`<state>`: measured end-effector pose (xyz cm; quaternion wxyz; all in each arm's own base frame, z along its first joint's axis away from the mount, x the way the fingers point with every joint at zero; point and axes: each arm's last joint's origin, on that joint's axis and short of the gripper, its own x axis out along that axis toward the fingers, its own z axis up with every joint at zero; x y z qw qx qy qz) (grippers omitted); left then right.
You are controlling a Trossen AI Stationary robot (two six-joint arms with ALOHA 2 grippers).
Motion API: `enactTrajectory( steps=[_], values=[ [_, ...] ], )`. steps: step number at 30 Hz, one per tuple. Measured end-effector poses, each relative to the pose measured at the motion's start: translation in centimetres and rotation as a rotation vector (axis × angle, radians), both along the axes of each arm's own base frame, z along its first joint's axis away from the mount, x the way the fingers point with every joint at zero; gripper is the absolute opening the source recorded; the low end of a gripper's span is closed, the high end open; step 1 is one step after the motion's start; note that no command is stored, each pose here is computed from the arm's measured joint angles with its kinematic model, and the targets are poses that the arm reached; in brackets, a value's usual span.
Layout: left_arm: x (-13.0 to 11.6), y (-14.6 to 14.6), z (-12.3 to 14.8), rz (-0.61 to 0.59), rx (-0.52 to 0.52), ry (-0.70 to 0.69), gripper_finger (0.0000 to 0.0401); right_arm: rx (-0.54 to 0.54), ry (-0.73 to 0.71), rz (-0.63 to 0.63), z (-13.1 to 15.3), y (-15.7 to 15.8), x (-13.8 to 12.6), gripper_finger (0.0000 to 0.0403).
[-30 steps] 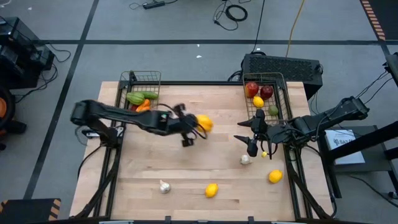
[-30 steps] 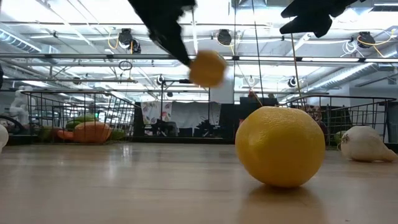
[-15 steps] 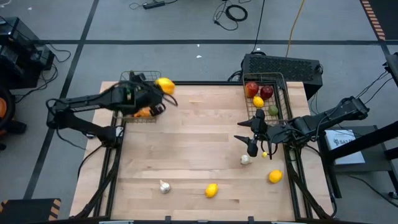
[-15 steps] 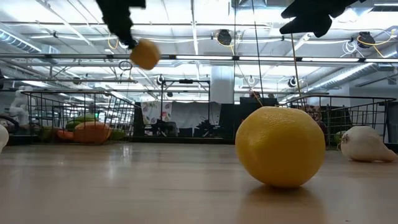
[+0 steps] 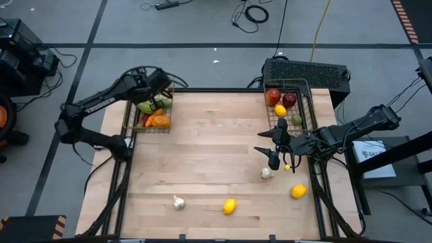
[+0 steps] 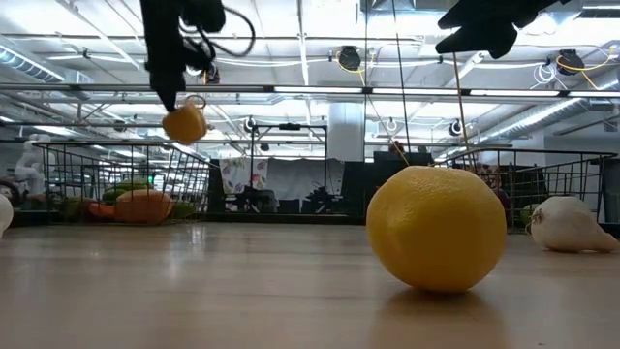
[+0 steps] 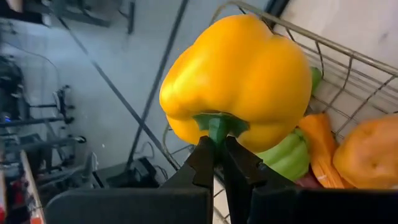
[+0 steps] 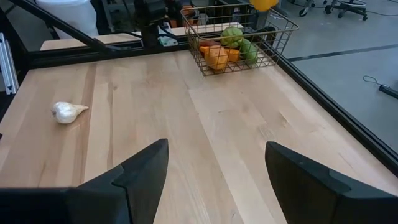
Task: Sort produce into baskets
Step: Put the yellow bell pepper into the left wire basket
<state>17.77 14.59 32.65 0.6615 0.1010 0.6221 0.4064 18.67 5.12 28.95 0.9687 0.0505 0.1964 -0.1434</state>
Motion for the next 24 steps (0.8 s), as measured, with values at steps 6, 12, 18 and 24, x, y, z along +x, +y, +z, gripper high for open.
enactTrajectory(
  steps=[6, 12, 18, 24],
  values=[
    [1.0, 2.6, -3.1, 0.007, -0.080, 0.113, 0.0015, 0.000, 0.000, 0.000, 0.0, 0.0, 0.0, 0.0258],
    [1.6, 4.8, -5.7, 0.053, -0.117, 0.194, 0.0026, 0.003, 0.000, -0.002, 0.0, 0.0, 0.0, 0.0258],
    [1.9, 6.7, -7.2, 0.089, -0.103, 0.215, 0.0043, 0.003, 0.000, -0.001, 0.0, 0.0, 0.0, 0.0258],
    [1.9, 7.9, -8.2, 0.088, -0.127, 0.234, 0.0046, -0.001, 0.013, -0.001, -0.2, 0.1, 0.2, 0.0258]
  ],
)
